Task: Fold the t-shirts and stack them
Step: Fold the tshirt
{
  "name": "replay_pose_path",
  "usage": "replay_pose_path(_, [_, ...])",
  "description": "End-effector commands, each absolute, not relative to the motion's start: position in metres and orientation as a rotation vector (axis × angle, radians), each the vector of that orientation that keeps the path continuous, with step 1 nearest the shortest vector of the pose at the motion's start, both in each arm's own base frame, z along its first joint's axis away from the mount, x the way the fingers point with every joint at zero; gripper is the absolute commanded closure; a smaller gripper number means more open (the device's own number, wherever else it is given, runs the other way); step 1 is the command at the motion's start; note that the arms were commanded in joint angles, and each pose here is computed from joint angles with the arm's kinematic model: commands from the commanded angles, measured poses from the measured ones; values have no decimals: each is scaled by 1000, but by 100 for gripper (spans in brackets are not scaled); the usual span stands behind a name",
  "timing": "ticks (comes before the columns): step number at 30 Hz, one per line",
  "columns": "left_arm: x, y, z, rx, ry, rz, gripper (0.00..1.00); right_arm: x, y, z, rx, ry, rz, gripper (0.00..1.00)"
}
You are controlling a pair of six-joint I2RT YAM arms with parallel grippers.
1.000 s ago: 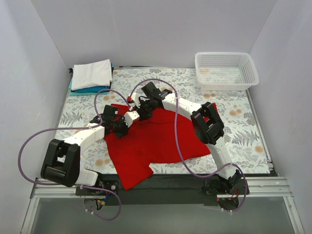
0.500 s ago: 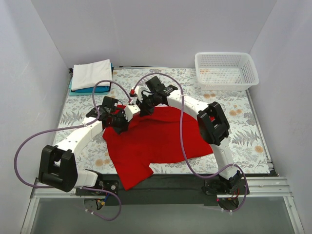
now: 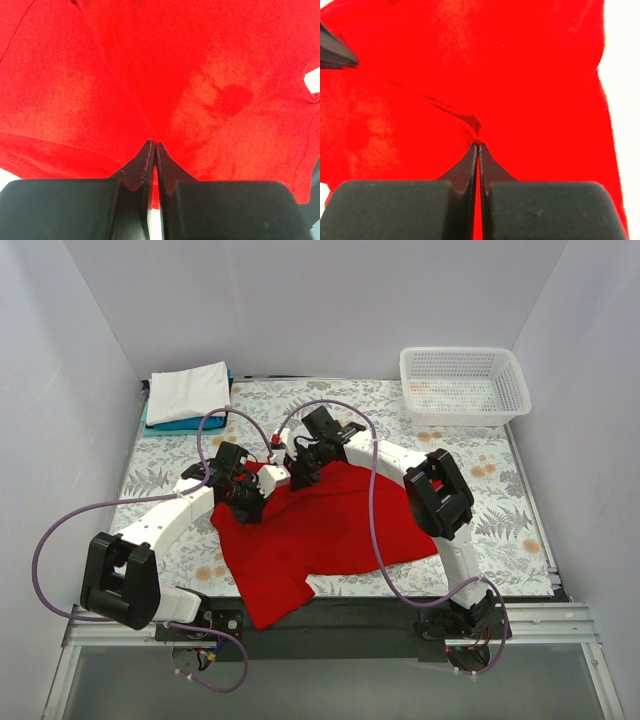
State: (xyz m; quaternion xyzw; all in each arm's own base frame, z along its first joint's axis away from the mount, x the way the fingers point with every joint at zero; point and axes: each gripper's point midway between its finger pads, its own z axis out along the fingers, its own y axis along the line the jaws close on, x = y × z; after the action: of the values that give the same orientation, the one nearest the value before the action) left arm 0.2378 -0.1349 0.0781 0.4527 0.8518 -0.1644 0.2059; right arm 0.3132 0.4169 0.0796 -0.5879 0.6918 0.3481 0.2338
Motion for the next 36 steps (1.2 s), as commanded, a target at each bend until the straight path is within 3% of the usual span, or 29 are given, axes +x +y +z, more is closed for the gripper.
replay_pose_path(1, [233, -135, 74, 1263, 2396, -471, 100, 306, 416, 105, -1621, 1821, 989, 99])
replay_pose_path(3, [230, -137, 73, 1270, 2400, -494, 100, 303, 413, 101, -1628, 1829, 993, 99])
replay_pose_path(5, [226, -140, 75, 1266, 2402, -531, 91, 302, 413, 101, -1630, 1832, 993, 97])
replay_pose_path(8, [238, -144, 92, 1166, 2374, -597, 75, 306, 405, 108, -1621, 1857, 945, 77])
replay_pose_path(9, [255, -134, 103, 1070, 2368, -599, 73, 308, 400, 112, -1610, 1866, 938, 65])
replay_pose_path(11, [278, -124, 117, 947, 2357, -632, 69, 312, 388, 131, -1572, 1856, 935, 56])
replay_pose_path(12, [294, -109, 115, 845, 2386, -668, 66, 324, 376, 138, -1524, 1871, 928, 44])
replay_pose_path(14, [327, -100, 130, 751, 2373, -665, 63, 340, 350, 155, -1447, 1887, 911, 36])
replay_pose_path(17, [373, -83, 127, 635, 2399, -599, 61, 368, 308, 162, -1352, 1952, 833, 37])
replay_pose_path(24, [445, -52, 95, 515, 2460, -453, 59, 417, 211, 118, -1220, 2170, 556, 47])
replay_pose_path(33, [442, -22, 41, 527, 2580, -323, 58, 441, 139, 54, -1180, 2367, 308, 55])
replay_pose_path(36, [433, -17, 30, 541, 2605, -312, 66, 438, 122, 37, -1185, 2422, 252, 56])
